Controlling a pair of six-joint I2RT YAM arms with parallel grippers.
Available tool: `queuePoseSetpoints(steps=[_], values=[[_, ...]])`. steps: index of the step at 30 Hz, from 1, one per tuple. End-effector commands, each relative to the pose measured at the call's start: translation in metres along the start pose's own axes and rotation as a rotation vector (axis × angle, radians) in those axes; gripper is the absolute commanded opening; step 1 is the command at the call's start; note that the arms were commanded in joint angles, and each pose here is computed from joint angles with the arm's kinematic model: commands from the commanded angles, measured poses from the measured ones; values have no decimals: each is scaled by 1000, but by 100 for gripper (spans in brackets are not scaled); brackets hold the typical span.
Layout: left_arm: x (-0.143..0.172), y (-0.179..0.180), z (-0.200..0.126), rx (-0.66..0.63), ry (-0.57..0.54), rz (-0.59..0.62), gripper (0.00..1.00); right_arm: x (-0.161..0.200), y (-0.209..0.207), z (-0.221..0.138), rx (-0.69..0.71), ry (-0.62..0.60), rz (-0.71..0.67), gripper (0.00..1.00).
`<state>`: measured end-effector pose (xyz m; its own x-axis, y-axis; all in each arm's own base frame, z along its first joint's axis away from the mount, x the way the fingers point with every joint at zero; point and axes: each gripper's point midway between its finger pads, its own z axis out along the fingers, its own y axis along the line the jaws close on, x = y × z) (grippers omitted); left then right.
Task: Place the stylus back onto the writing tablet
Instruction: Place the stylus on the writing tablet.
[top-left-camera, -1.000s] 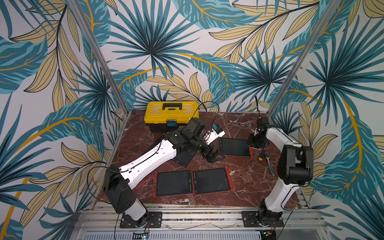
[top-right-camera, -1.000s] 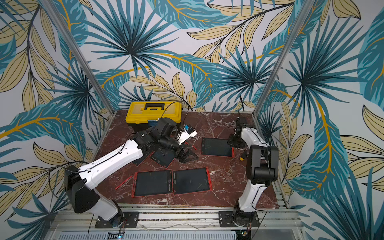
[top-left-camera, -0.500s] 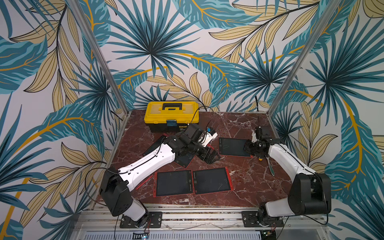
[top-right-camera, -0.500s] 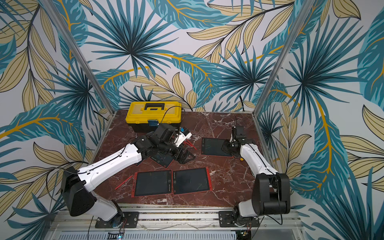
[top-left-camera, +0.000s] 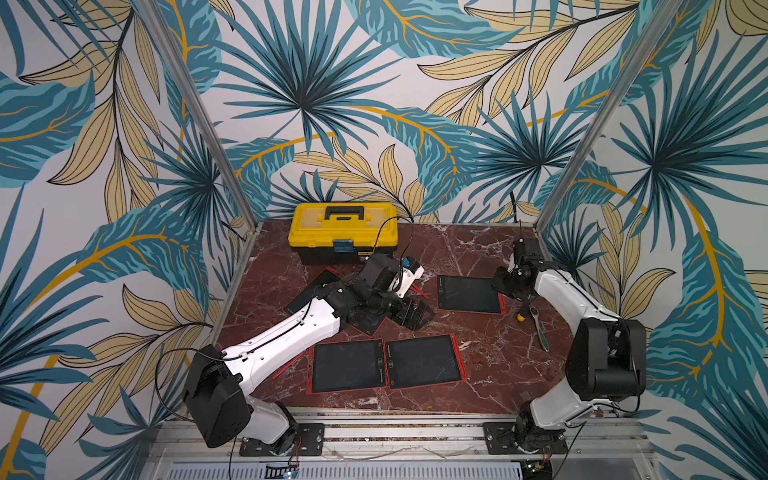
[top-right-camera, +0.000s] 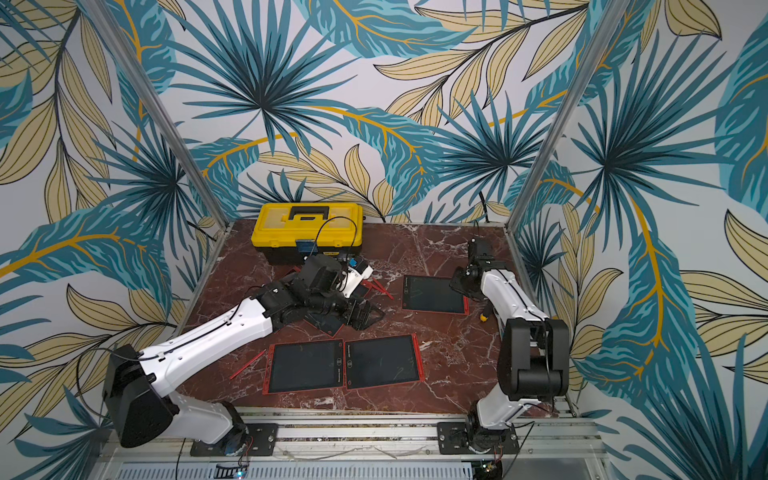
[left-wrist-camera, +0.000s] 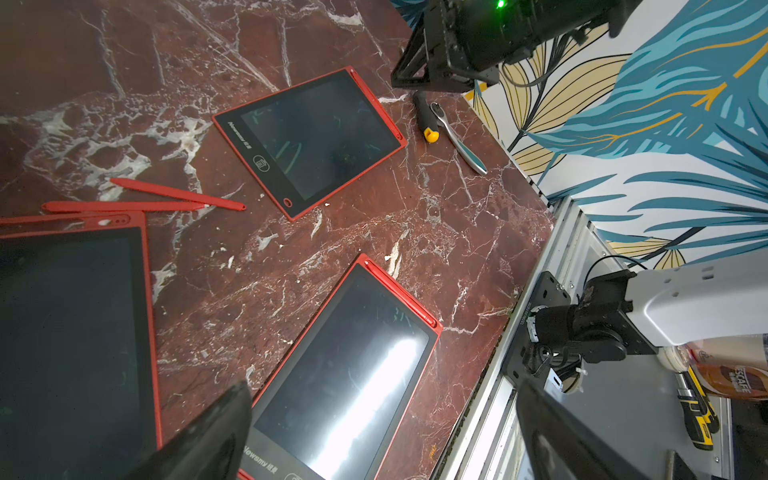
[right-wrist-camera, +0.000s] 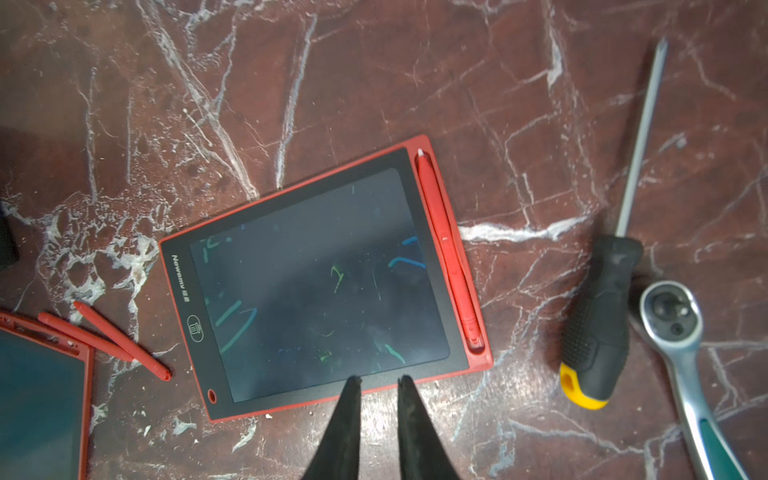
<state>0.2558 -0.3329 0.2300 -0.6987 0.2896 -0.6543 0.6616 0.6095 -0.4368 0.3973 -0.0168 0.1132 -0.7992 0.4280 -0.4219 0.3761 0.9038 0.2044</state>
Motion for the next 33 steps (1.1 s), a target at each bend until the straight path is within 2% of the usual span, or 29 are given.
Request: queuePoseSetpoints(steps=[1, 13, 19, 28, 33], values=[[2, 4, -1, -24, -22, 0, 100, 6, 5, -3, -34, 32, -26, 24], [20, 22, 1, -95, -4, -107, 100, 32, 29, -22, -216, 31, 1, 34], [32, 27, -2, -112, 6, -123, 100, 43, 47, -32, -307, 37, -14, 35], [42, 31, -19, -141, -13, -100, 100, 53, 94, -17, -355, 51, -115, 33], [59, 45, -23, -197, 8, -139, 100, 60, 128, -10, -368, 76, -226, 32]])
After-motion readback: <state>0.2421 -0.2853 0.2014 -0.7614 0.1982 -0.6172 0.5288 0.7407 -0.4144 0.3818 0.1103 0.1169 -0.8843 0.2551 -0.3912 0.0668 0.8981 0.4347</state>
